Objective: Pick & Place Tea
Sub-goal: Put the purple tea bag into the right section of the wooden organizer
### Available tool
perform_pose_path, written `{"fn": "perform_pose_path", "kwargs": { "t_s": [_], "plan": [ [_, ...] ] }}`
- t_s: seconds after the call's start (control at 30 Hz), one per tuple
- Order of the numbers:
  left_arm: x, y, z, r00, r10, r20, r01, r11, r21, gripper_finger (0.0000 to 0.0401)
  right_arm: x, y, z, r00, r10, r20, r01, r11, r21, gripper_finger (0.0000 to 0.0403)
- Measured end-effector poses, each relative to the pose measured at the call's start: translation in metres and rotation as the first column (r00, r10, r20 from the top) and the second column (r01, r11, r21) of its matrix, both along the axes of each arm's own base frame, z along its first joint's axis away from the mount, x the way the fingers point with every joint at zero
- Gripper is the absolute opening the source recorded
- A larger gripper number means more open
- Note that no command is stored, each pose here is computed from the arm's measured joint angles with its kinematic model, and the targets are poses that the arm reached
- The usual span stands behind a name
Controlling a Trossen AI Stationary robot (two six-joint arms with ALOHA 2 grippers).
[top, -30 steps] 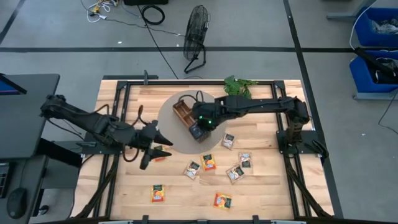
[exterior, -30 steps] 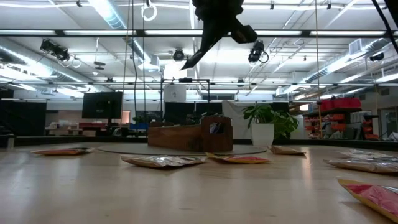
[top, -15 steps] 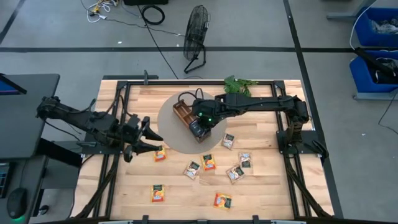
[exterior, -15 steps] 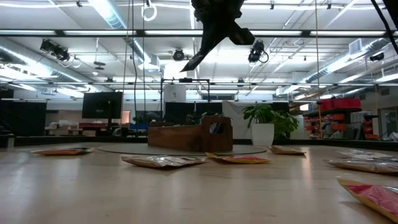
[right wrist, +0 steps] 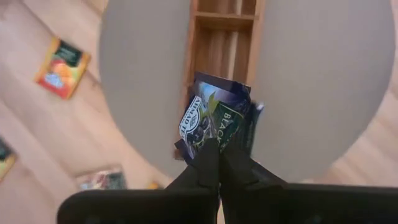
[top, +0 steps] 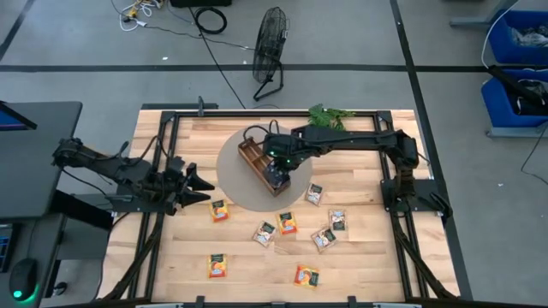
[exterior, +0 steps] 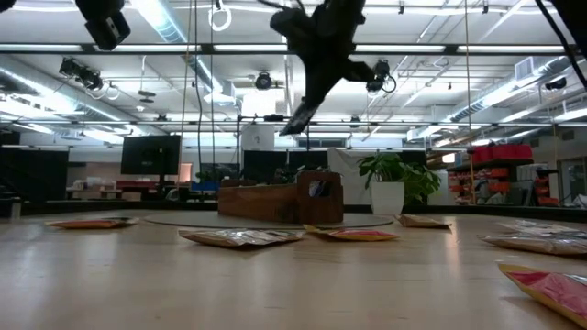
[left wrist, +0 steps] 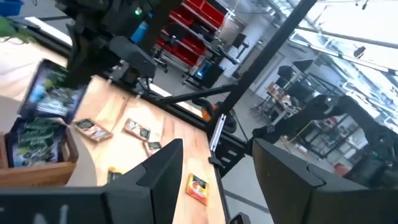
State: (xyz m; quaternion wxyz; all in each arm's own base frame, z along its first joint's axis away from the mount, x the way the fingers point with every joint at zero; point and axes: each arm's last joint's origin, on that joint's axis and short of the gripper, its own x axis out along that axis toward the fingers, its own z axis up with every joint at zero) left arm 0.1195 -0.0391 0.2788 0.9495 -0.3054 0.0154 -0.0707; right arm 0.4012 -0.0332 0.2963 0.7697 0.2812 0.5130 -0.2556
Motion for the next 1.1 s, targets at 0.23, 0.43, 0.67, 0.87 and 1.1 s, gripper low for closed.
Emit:
{"fn": "perform_pose_path", "kwargs": {
  "t_s": [0.23,0.43,0.67,0.87,1.1],
  "plan": [
    [0.0,0.0,-0.003,1.0,0.003,-0.007,-0.003,1.0,-0.012,0.0199,0.011,-0.006,-0.022,0.997,0.062,-0.054,-0.062,0.998,0.004,0.0],
    [0.0,0.0,-0.004,1.0,0.003,-0.012,-0.004,1.0,-0.016,0.0199,0.017,-0.001,-0.037,0.989,0.116,-0.092,-0.116,0.993,0.01,0.0],
    [0.0,0.0,-0.004,1.0,0.003,-0.014,-0.004,1.0,-0.017,0.0199,0.022,0.0,-0.055,0.971,0.179,-0.157,-0.181,0.983,-0.001,0.0],
    [0.0,0.0,-0.005,1.0,0.005,-0.026,-0.005,1.0,-0.014,0.0199,0.028,0.0,-0.068,0.966,0.186,-0.18,-0.189,0.982,0.005,0.0],
    [0.0,0.0,-0.006,0.999,0.006,-0.036,-0.006,1.0,-0.012,0.0199,0.034,0.002,-0.08,0.962,0.206,-0.181,-0.207,0.978,0.01,0.0]
  ]
}}
